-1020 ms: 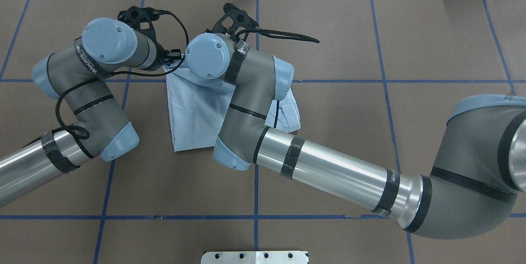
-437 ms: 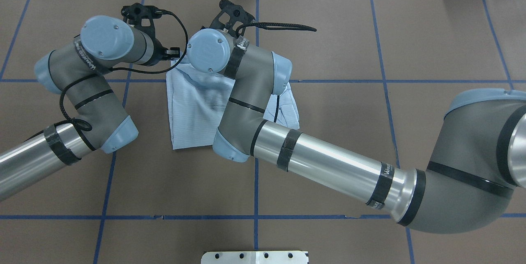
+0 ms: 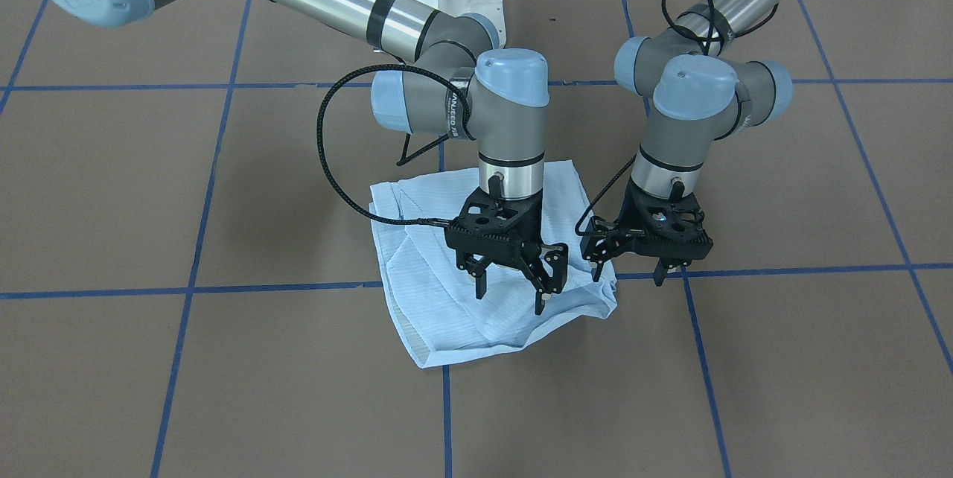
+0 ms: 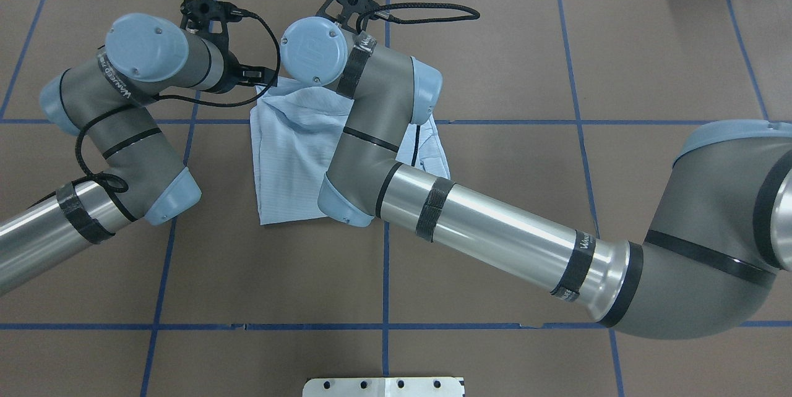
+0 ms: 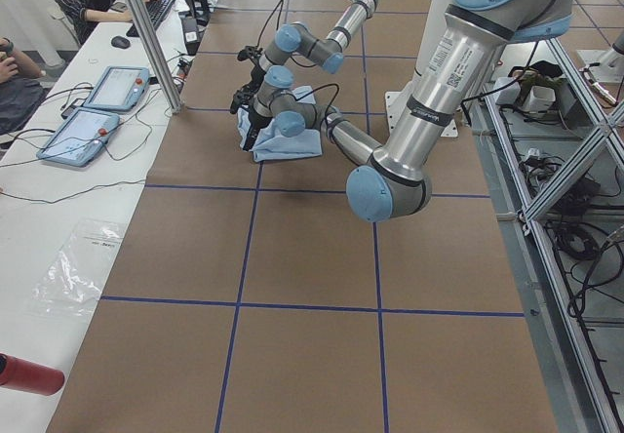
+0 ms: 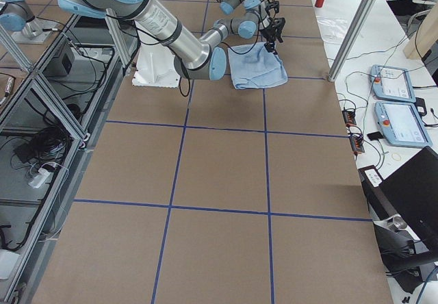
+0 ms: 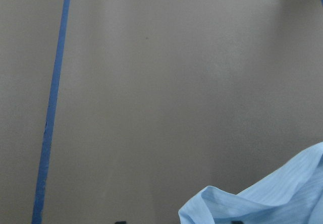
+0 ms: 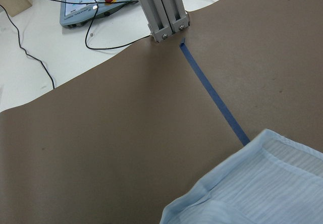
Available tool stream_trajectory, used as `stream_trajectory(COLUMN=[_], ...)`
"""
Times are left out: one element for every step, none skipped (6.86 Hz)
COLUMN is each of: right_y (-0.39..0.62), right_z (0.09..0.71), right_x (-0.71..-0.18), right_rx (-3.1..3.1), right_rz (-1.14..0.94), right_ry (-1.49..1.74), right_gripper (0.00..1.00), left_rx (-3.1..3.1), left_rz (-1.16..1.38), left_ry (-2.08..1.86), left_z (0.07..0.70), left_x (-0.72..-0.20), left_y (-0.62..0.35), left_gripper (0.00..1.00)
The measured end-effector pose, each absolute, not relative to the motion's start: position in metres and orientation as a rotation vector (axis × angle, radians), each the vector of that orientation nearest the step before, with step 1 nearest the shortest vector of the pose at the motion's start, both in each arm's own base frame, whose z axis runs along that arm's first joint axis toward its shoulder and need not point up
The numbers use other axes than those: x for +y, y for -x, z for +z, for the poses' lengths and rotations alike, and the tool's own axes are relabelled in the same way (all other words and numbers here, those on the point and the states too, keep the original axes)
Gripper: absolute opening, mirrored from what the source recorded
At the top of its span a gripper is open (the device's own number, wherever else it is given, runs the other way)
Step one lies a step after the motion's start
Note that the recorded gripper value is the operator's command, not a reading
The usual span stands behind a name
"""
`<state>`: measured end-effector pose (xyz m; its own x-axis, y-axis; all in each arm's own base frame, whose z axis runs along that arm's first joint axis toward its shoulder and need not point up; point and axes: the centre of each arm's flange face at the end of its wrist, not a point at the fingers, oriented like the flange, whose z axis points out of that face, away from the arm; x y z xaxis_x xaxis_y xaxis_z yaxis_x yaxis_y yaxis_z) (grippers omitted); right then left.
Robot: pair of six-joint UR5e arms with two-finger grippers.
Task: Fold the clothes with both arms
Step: 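Lay the folded edge down with both grippers and release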
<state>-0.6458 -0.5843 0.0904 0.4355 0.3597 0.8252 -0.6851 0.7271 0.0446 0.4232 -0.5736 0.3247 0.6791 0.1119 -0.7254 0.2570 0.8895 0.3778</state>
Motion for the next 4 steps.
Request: stream_trajectory(right_y=[0.636, 0.619, 0.603, 0.588], right_z=[0.097, 0.106, 0.114, 0.128], right_x=[-0.586, -0.592, -0.6, -0.605], right_rx=[-0.91, -0.917, -0.919, -0.916], right_rz=[0.627, 0.577, 0.53, 0.481], right_ry=[-0.397, -0.386, -0.376, -0.372], right_gripper=[1.0, 1.0, 1.0, 1.0], left_rx=[0.831, 0.831, 0.834, 0.839], left_rz=[-0.074, -0.062, -0.05, -0.038], left_ry=[-0.472, -0.463, -0.456, -0.449], left_z=[0.325, 0.327, 0.327, 0.325], left_x=[-0.57, -0.565, -0.558, -0.551], left_y=[-0.428, -0.436, -0.446, -0.456], left_gripper=[1.0, 1.0, 1.0, 1.0])
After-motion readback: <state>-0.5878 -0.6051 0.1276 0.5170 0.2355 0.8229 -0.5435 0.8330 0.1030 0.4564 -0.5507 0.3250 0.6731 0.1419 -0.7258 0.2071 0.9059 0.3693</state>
